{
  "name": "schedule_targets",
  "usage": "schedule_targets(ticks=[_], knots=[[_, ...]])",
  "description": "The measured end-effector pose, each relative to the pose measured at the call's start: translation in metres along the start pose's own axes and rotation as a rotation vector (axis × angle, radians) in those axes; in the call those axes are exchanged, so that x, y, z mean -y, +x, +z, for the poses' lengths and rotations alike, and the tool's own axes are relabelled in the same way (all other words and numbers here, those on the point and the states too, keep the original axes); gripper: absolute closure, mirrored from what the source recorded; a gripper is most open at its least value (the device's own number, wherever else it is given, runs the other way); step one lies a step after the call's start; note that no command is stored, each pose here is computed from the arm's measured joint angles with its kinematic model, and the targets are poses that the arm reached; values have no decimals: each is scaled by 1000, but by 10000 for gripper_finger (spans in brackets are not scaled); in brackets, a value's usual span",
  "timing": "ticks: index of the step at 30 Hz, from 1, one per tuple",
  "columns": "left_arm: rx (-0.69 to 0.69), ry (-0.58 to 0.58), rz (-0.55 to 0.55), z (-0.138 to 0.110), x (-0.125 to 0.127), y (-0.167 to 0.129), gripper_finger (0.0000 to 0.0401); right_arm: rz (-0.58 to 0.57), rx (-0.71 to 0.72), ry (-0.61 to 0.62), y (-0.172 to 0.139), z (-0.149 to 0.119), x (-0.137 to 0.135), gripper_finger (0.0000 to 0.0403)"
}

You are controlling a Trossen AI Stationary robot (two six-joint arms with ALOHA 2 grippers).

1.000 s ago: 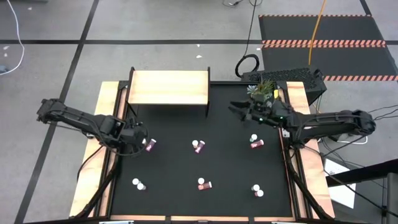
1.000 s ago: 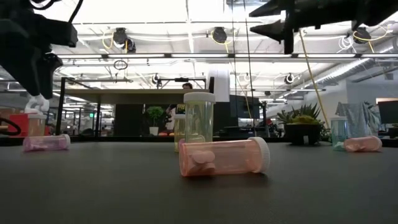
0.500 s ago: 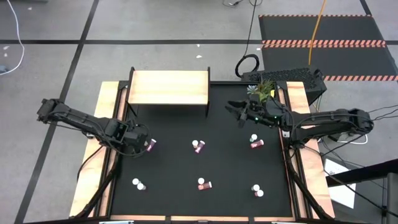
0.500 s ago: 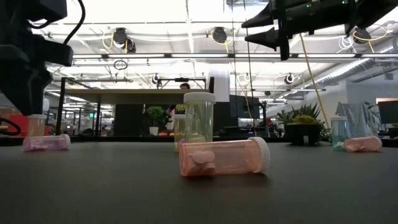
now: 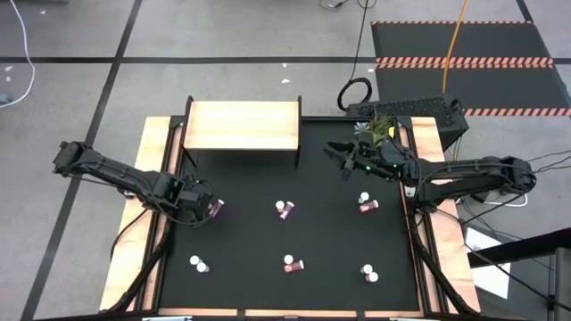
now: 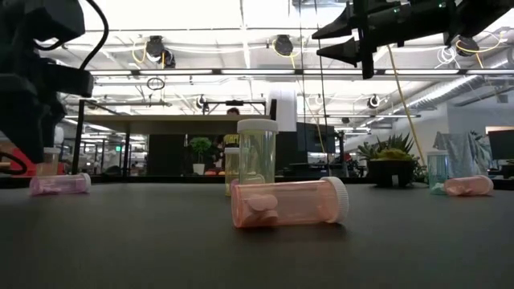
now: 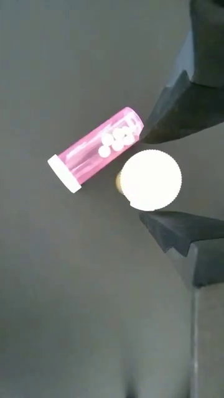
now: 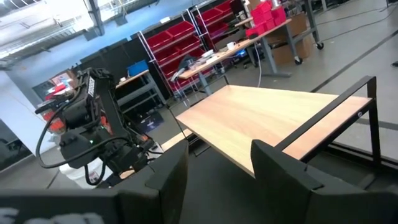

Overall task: Pick and place medicine bottles onto shelf by color
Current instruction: Put the top left yellow medicine bottle on the shelf

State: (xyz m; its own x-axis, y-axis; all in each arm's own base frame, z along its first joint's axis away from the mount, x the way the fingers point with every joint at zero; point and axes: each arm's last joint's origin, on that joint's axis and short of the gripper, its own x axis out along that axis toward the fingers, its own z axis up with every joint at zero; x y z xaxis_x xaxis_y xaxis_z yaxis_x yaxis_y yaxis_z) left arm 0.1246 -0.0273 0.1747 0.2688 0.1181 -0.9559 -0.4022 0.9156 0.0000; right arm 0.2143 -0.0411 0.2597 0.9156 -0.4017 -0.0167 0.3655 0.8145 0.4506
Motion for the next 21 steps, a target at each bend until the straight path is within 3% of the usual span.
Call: schedule_targets(ticks=[21], knots=[[2,7,-2,0,0,-1,215,2,1,7,0,0,0,234]])
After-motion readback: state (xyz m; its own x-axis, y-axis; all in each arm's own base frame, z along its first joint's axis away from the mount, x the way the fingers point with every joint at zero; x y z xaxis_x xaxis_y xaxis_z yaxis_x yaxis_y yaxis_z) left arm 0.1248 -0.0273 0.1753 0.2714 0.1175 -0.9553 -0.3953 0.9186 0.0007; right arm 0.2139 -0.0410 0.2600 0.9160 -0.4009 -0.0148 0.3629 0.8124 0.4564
